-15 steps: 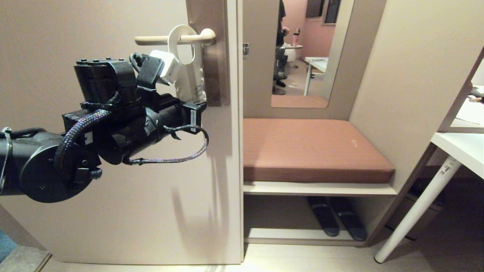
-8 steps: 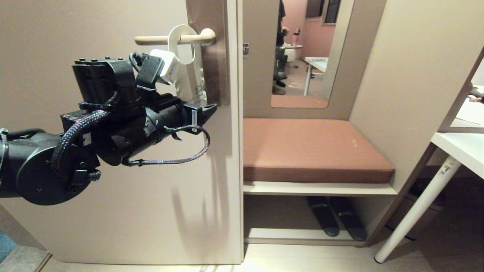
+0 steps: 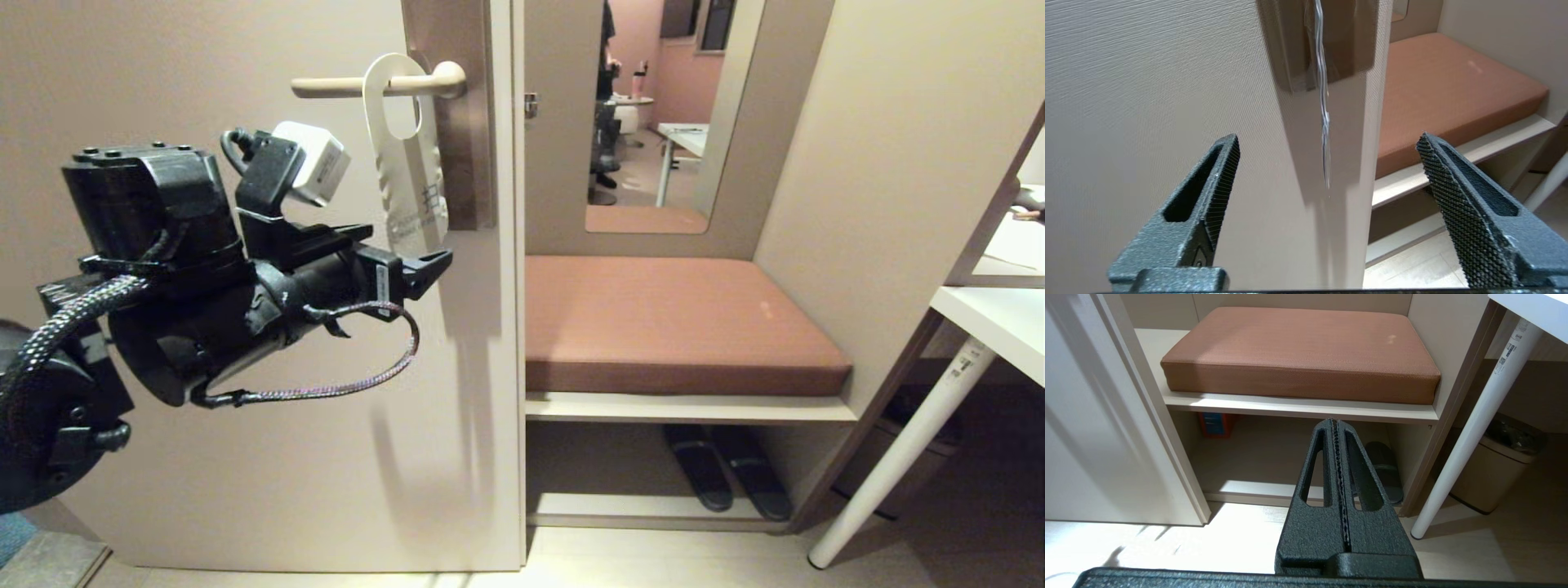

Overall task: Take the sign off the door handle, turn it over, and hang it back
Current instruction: Hang the sign back with the other side facing out

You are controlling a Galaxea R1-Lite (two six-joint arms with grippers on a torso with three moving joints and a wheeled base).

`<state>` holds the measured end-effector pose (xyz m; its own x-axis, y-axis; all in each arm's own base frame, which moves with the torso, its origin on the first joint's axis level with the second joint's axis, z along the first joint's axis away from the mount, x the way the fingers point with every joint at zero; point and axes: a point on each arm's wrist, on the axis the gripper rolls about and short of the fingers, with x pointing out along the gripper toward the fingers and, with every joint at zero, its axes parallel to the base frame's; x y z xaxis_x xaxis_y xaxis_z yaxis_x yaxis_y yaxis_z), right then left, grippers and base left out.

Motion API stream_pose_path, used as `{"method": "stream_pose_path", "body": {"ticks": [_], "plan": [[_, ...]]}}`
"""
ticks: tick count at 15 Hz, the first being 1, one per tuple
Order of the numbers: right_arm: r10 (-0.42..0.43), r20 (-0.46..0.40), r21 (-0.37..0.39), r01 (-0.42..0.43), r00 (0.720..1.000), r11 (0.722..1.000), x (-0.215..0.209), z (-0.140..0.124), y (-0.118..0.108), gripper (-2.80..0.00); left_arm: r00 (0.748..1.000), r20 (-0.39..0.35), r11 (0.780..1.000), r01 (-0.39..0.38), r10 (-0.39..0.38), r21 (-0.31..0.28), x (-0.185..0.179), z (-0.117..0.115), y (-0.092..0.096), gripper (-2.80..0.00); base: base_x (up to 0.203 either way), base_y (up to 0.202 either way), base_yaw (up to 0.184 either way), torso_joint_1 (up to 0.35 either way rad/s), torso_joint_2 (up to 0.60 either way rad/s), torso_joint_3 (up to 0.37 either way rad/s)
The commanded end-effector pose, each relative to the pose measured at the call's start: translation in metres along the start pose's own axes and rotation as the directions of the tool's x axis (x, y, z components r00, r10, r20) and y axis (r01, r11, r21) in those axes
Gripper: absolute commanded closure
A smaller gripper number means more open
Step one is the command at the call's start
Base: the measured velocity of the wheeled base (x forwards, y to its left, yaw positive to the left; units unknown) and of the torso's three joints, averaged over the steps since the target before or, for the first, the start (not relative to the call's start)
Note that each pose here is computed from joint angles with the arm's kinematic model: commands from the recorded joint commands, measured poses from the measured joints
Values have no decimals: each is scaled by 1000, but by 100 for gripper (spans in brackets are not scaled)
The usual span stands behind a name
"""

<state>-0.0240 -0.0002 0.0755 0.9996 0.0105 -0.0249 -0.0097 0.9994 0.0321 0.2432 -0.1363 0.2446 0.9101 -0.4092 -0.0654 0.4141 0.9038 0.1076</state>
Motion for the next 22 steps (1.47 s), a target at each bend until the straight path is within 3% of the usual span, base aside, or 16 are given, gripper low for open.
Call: {"method": "stream_pose_path", "body": {"ticks": [1,8,22], "plan": [[0,0,0,0,1000,1000,0,0,0,0,999,42,1000,-4,4,-4,-25,8,3,-280,0,0,0,0,0,0],[0,0,0,0,1000,1000,0,0,0,0,995,95,998,-3,9,-63,-71,11,8,-280,0,0,0,0,0,0],[2,0,0,-2,1000,1000,0,0,0,0,995,84,997,-45,50,-63,-40,16,24,-280,0,0,0,0,0,0]]}}
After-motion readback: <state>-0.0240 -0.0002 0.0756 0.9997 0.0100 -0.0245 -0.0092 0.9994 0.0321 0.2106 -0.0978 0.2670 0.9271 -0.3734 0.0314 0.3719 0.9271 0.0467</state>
